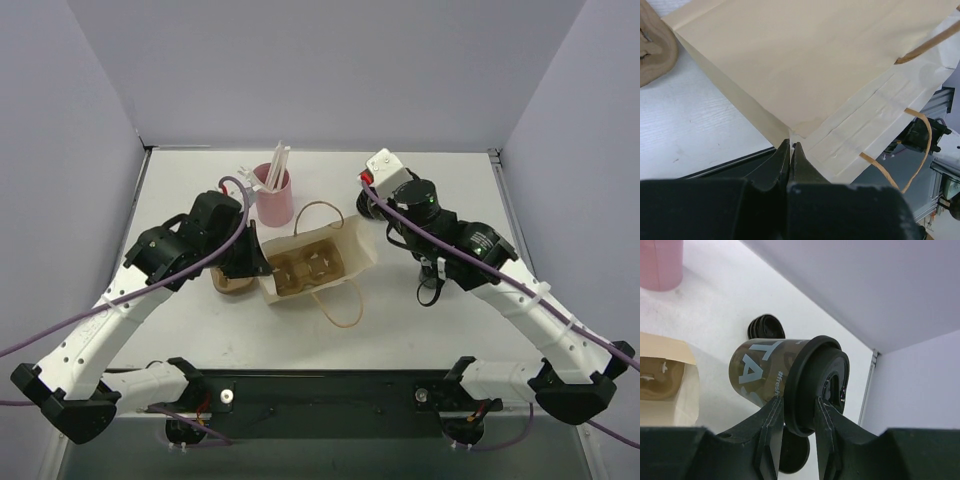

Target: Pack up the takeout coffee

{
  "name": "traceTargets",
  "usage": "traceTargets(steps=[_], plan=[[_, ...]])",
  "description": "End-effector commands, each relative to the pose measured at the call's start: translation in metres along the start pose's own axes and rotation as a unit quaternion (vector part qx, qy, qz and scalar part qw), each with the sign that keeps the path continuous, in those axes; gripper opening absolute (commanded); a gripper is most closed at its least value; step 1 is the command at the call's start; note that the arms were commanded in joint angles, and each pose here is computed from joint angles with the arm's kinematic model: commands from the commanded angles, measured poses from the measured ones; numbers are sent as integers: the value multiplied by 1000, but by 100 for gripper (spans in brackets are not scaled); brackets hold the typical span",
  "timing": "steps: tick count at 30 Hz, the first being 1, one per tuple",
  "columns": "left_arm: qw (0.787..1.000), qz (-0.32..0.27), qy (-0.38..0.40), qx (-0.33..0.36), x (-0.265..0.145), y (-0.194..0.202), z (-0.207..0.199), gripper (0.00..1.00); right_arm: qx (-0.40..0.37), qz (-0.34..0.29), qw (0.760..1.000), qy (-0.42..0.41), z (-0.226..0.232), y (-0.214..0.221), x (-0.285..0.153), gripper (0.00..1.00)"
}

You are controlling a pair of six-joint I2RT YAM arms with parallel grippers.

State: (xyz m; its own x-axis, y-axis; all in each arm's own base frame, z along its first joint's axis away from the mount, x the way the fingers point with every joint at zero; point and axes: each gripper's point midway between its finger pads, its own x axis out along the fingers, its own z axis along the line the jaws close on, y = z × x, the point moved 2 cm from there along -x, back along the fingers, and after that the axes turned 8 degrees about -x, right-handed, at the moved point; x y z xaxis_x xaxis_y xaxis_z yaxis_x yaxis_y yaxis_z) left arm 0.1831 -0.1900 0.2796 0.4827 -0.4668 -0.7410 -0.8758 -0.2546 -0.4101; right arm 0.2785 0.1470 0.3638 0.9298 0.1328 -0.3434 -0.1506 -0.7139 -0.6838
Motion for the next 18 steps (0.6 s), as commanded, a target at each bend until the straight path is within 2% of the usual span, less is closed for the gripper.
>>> traceTargets(steps=[1,5,7,8,11,18], plan=[[1000,7,11,20,-14,2,1,0,7,76,996,40,5,34,10,9],[999,5,-3,33,-15,0,6,2,24,116,992,46,22,54,24,8],[999,2,-11,34,-17,-3,9,8,22,134,989,55,26,64,26,8],[999,0,-15,36,-19,-3,10,15,22,142,988,58,28,67,29,8],[999,-19,-13,45,-27,-11,7,28,25,168,983,66,34,80,35,8],[996,-67,18,58,-52,-27,-7,39,14,220,974,62,54,106,51,6]])
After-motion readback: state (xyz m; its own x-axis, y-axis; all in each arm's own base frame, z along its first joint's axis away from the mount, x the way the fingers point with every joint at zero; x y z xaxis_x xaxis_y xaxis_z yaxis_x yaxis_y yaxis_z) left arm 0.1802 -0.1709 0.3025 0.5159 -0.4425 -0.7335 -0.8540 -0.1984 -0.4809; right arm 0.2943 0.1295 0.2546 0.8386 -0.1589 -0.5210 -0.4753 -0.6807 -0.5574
